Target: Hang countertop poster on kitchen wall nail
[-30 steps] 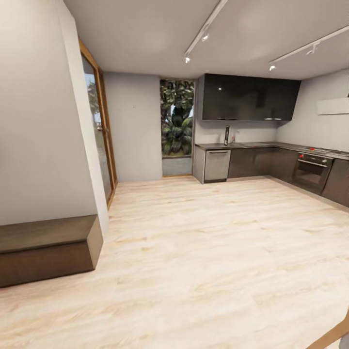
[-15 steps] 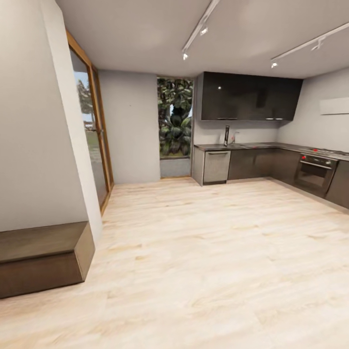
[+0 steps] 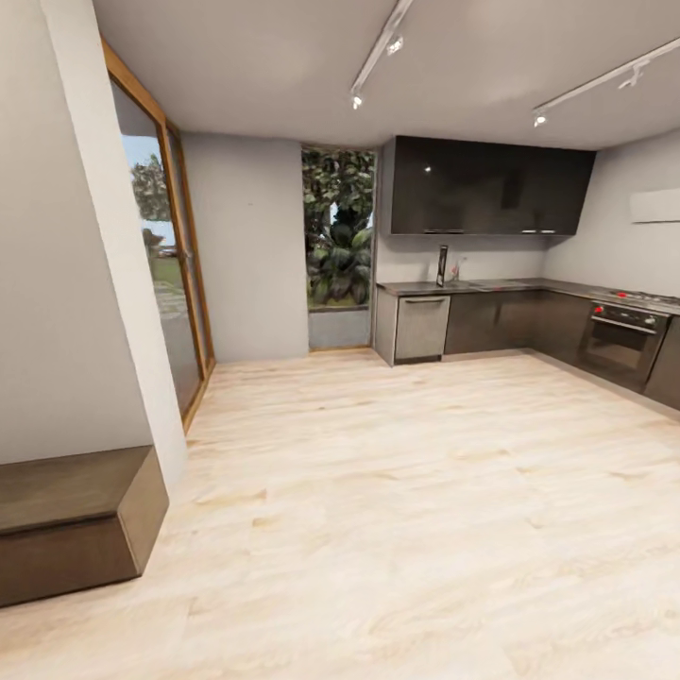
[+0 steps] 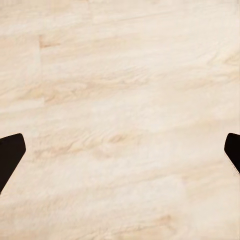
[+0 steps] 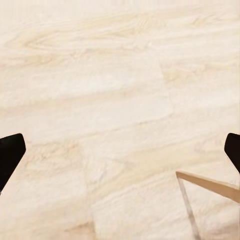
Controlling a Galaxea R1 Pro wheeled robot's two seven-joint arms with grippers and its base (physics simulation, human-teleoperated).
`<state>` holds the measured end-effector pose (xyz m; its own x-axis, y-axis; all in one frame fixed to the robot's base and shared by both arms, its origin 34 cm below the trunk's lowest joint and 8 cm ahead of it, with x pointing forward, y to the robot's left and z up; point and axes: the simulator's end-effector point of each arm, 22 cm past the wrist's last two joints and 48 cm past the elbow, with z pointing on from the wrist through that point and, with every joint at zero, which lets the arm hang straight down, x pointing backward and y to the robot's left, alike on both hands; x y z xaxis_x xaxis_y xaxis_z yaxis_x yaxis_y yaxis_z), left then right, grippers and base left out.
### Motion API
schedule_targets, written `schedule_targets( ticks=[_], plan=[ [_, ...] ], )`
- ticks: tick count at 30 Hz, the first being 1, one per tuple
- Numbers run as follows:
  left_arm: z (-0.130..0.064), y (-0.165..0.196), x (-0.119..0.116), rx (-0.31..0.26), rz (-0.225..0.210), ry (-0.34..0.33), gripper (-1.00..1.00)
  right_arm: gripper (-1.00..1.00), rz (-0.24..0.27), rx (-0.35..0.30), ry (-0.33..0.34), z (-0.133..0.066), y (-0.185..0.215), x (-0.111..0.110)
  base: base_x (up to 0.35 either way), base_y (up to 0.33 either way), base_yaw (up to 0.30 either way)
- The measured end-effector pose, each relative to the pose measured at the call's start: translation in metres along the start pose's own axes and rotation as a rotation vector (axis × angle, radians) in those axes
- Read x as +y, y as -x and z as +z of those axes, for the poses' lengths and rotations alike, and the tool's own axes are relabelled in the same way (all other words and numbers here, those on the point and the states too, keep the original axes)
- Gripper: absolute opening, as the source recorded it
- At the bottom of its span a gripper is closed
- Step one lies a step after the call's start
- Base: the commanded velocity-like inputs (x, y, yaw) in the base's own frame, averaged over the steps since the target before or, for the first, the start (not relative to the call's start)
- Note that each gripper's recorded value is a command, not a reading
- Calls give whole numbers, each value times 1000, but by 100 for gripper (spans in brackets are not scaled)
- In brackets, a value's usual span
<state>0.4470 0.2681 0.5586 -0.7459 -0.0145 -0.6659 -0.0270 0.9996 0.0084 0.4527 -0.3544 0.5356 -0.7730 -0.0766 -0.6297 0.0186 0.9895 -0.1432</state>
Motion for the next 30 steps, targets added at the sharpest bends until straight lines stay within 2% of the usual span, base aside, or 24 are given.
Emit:
schedule_targets(
  ticks=[30],
  plan=[
    [0,-2,0,4,0,0,100,100,2,4,0,0,-2,0,336,-4,0]
  ],
)
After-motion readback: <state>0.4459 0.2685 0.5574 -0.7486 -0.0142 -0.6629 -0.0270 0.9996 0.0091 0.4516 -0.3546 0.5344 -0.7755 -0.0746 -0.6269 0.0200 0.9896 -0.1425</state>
